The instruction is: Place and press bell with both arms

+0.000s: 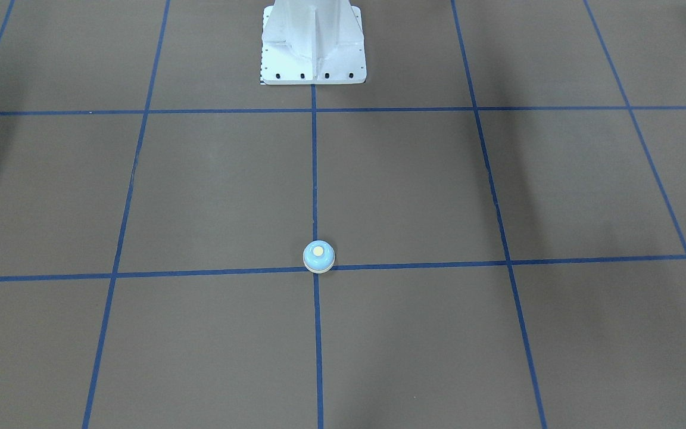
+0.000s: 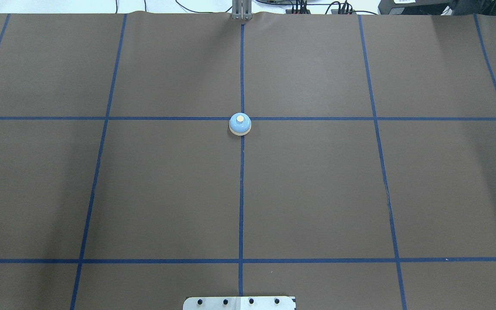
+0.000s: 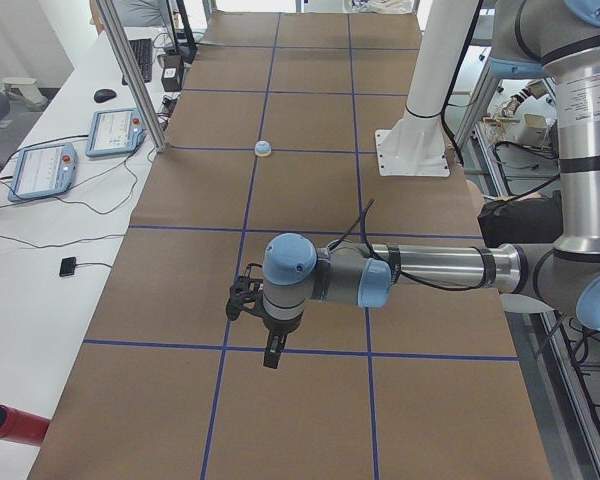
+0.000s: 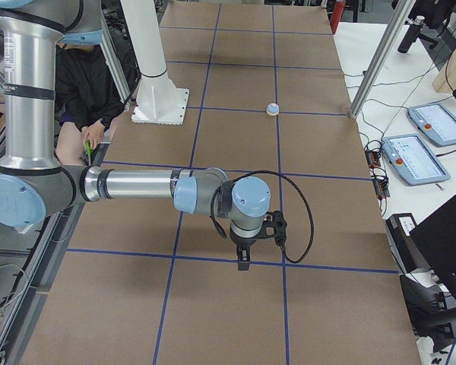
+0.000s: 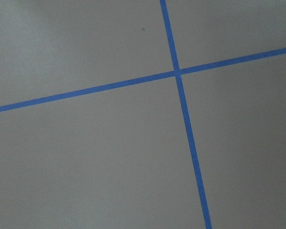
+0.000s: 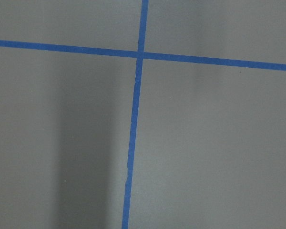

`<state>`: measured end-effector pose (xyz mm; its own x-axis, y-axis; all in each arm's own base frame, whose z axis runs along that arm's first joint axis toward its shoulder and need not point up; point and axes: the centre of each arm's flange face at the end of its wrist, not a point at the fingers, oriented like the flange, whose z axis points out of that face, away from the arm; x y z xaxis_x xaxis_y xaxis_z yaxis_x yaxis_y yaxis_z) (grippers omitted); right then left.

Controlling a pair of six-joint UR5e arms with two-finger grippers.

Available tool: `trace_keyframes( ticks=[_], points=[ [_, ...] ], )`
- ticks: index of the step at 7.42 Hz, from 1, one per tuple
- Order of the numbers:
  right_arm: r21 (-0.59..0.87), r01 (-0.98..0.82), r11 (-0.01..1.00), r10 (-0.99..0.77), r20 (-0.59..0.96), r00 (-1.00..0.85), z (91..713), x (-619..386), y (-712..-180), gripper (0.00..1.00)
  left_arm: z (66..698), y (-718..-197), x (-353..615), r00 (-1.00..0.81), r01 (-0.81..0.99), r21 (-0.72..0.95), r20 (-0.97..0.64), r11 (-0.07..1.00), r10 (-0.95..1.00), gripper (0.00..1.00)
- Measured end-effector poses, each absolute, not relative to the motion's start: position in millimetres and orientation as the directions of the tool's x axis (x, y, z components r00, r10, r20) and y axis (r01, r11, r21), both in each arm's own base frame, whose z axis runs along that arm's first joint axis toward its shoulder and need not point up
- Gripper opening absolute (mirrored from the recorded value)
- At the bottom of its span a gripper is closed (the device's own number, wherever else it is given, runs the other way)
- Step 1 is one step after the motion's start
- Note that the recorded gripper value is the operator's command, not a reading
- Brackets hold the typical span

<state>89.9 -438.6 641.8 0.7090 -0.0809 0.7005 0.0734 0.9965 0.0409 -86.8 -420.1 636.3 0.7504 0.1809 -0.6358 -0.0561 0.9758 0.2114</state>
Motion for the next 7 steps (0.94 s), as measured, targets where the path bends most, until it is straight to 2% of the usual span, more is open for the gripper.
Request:
trace_keyframes(
  ticks=[7],
  points=[
    [0.049, 0.072, 0.996, -0.086, 0.700, 0.709, 637.7, 90.1, -443.1, 1.00, 634.4, -421.0, -86.7, 0.750, -0.057, 0.216, -0.636, 0.975, 0.185, 1.00]
  ],
)
